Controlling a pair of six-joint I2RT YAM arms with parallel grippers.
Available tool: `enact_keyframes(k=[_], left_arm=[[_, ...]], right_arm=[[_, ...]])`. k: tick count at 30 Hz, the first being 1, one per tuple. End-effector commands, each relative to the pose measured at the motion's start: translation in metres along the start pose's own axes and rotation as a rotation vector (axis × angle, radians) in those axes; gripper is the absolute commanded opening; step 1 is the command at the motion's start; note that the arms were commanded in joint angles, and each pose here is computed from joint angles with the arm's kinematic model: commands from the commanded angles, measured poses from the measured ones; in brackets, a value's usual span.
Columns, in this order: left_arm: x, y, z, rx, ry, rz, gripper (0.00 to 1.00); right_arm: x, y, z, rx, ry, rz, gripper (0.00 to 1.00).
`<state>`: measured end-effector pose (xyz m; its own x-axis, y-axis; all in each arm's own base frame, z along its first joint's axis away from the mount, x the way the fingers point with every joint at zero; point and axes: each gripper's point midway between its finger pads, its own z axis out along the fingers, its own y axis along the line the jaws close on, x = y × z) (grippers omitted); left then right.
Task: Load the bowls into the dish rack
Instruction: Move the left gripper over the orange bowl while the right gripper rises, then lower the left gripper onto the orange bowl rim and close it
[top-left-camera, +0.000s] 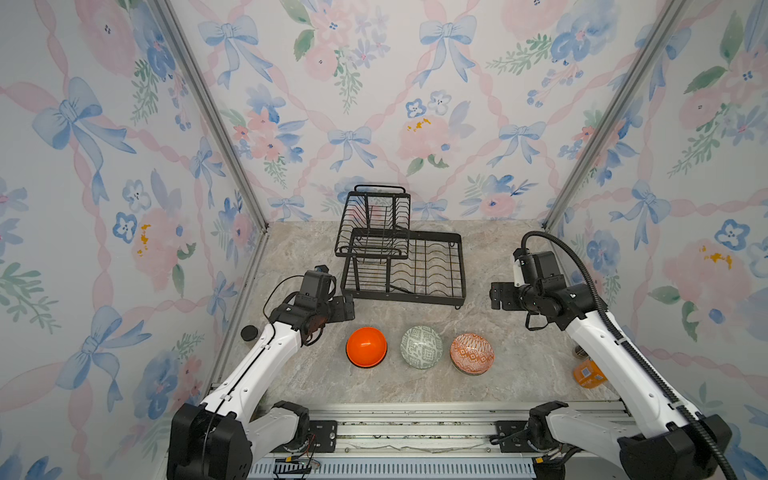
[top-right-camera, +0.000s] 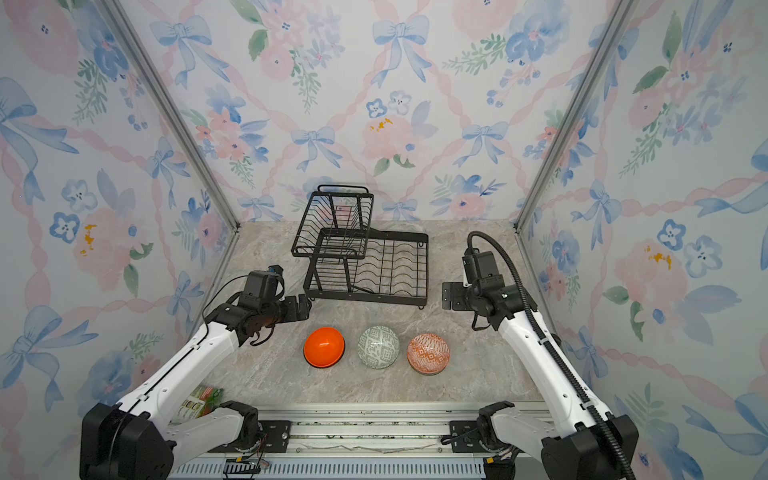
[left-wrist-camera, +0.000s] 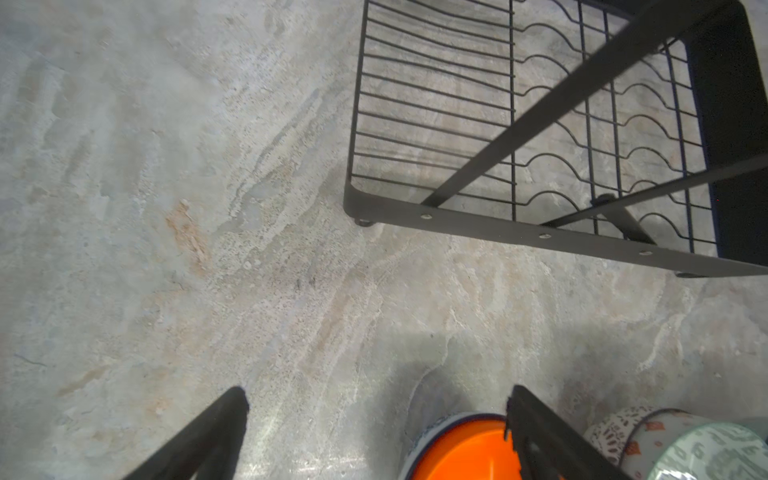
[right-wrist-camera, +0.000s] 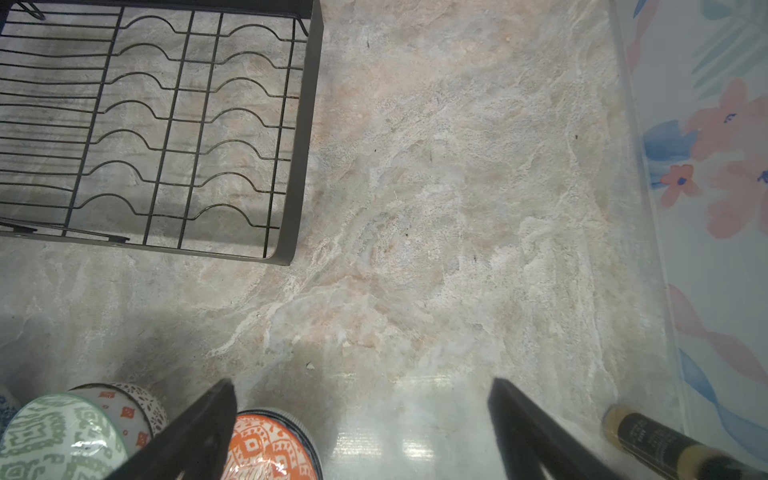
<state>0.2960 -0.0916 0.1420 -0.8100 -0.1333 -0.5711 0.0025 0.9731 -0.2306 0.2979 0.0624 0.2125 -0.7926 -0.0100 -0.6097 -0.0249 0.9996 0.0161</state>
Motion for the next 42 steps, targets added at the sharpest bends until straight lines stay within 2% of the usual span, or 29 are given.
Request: enact_keyframes(k=[1,5,13,16,19,22,31,42], left_arm=[[0.024,-0.020,-0.001,0.086,0.101,-0.026,0.98],[0.050,-0.027,0.006,0.116,0.182,-0.046,0.98],[0.076,-0.031,0.009,0.056,0.225,-0.008,0.98],[0.082,-0.027,0.011,0.007,0.232,0.011,0.89],[0.083,-0.019,0.011,-0.041,0.226,0.026,0.74],[0.082,-0.013,0.012,-0.077,0.216,0.039,0.65],[0.089,-0.010,0.020,-0.098,0.255,0.063,0.47],[0.092,-0.008,0.025,-0.111,0.272,0.070,0.32]], right_arm=[[0.011,0.001,-0.004,-0.018,0.034,-0.004,0.97],[0.012,0.001,0.001,-0.011,0.045,-0.009,0.97],[0.012,0.003,0.008,-0.014,0.057,-0.011,0.97],[0.014,0.002,0.010,-0.011,0.063,-0.015,0.97],[0.015,0.002,0.011,-0.011,0.066,-0.015,0.97],[0.015,0.003,0.013,-0.013,0.067,-0.014,0.97],[0.017,0.003,0.012,-0.016,0.065,-0.013,0.97],[0.017,0.006,0.014,-0.035,0.058,-0.001,0.97]])
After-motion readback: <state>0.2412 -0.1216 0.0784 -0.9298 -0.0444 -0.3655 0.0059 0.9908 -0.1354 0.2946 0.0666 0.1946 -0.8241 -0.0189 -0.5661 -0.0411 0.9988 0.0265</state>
